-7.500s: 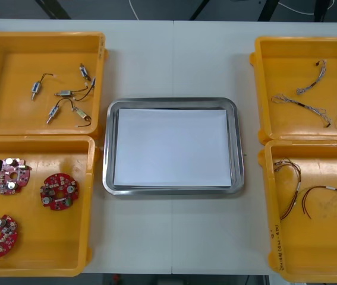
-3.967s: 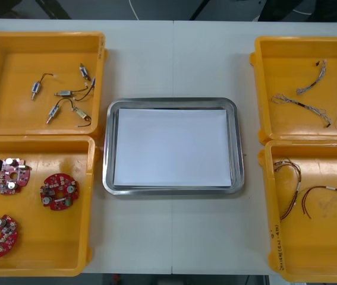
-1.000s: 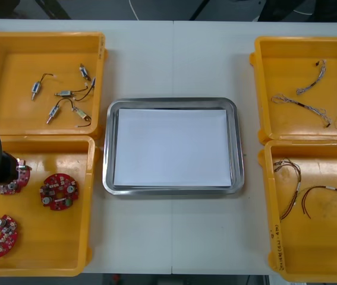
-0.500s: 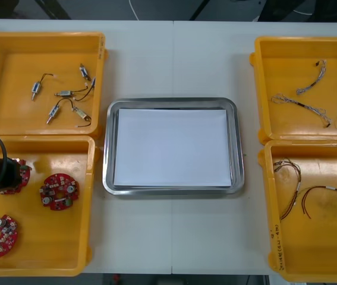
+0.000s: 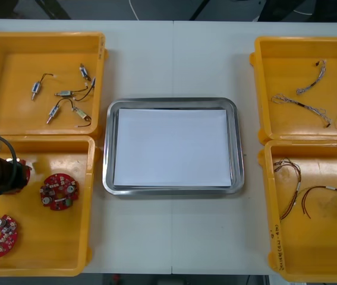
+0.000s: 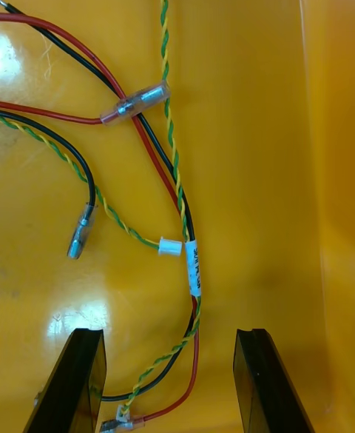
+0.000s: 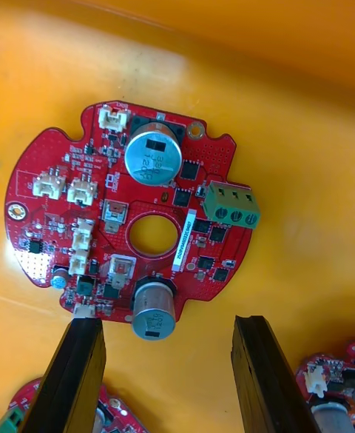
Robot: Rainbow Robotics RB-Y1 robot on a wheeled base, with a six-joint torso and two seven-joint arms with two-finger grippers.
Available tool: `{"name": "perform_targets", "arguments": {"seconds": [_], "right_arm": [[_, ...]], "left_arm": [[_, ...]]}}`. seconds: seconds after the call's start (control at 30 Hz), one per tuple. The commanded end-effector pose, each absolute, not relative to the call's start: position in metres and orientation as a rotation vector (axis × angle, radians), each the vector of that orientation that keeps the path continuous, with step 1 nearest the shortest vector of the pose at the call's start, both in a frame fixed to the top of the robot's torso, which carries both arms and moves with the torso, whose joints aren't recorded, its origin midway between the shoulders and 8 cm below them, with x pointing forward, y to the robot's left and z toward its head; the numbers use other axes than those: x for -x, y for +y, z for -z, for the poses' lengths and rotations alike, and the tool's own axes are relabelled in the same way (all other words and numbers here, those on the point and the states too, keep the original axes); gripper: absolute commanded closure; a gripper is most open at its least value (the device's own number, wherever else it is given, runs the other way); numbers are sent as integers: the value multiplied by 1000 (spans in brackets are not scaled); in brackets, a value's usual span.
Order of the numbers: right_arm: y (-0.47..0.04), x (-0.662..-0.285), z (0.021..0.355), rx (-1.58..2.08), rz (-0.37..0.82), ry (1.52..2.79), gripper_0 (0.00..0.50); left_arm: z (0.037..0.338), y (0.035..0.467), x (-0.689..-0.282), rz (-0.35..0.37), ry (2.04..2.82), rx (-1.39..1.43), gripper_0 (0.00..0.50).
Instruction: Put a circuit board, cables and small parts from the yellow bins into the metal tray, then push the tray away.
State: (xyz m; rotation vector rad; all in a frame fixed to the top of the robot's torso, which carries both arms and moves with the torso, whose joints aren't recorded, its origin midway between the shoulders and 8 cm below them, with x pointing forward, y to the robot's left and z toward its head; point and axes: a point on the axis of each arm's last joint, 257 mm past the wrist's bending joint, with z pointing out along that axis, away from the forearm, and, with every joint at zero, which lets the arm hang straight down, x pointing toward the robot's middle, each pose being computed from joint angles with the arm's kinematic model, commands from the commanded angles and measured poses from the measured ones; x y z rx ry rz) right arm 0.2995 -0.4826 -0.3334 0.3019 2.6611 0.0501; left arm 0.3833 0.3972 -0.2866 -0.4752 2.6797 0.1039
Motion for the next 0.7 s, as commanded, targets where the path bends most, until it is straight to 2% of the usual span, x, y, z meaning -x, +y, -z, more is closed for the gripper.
{"name": "perform_targets", "arguments": {"seconds": [0.03, 0.7], "right_arm": [[-491, -311, 330, -205, 6, 2656, 0], [-492, -309, 350, -225, -2, 2664, 0]], "left_arm": [[305, 393, -373, -78, 2651, 641, 0], [314, 393, -375, -76, 2603, 680, 0]]}}
